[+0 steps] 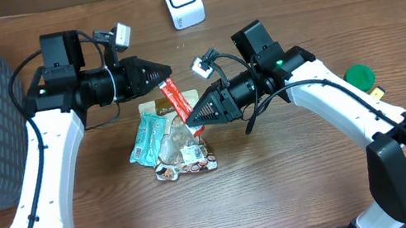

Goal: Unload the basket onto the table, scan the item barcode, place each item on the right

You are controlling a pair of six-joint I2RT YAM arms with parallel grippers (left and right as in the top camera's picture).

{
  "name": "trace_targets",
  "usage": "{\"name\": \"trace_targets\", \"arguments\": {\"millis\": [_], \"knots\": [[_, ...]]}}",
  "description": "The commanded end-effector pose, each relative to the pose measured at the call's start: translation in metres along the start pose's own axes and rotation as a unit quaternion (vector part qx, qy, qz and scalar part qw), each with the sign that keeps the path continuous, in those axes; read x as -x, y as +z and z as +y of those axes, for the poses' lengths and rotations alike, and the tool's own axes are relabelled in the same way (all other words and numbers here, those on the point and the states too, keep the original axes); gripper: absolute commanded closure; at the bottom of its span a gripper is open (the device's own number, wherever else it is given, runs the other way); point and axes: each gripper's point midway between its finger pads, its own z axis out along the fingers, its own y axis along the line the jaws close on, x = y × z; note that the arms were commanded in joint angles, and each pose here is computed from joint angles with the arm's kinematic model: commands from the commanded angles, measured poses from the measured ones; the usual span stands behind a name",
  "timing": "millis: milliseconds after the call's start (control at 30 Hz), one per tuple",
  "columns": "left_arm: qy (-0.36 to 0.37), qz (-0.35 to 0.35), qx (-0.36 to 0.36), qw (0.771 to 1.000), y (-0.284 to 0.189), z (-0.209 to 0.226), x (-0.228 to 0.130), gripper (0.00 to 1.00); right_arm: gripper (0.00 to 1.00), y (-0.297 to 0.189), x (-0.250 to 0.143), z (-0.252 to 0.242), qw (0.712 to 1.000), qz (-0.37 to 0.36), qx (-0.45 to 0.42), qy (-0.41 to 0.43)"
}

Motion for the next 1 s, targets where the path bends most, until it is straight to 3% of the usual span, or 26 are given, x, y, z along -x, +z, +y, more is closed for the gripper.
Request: {"name": "trace_targets", "arguments": {"millis": [0, 267, 500, 800, 967], "knots": [[0.000, 0.011, -0.012, 1.000, 0.003, -0.004, -0.005, 0.96, 0.69, -0.010, 0.012, 0.012, 1.000, -0.016, 0.000, -0.026], [-0.004, 0.010, -0.019, 1.000, 0.000, -0.005, -0.004, 0.96, 0.55, -0.019, 0.015, 0.007, 0.999, -0.025, -0.007, -0.023], [0.015, 0.012, -0.109, 0.994, -0.011, -0.032, -0.001, 0.96, 0.53, -0.021, 0.017, 0.006, 0.999, -0.029, -0.009, -0.030], [0.017, 0.014, -0.129, 0.991, -0.015, -0.038, -0.001, 0.96, 0.55, -0.021, 0.019, 0.006, 0.999, -0.030, -0.010, -0.044], [0.015, 0.010, -0.128, 0.992, -0.017, -0.036, 0.001, 0.96, 0.73, -0.021, 0.019, 0.005, 0.998, -0.031, -0.012, -0.057]]}}
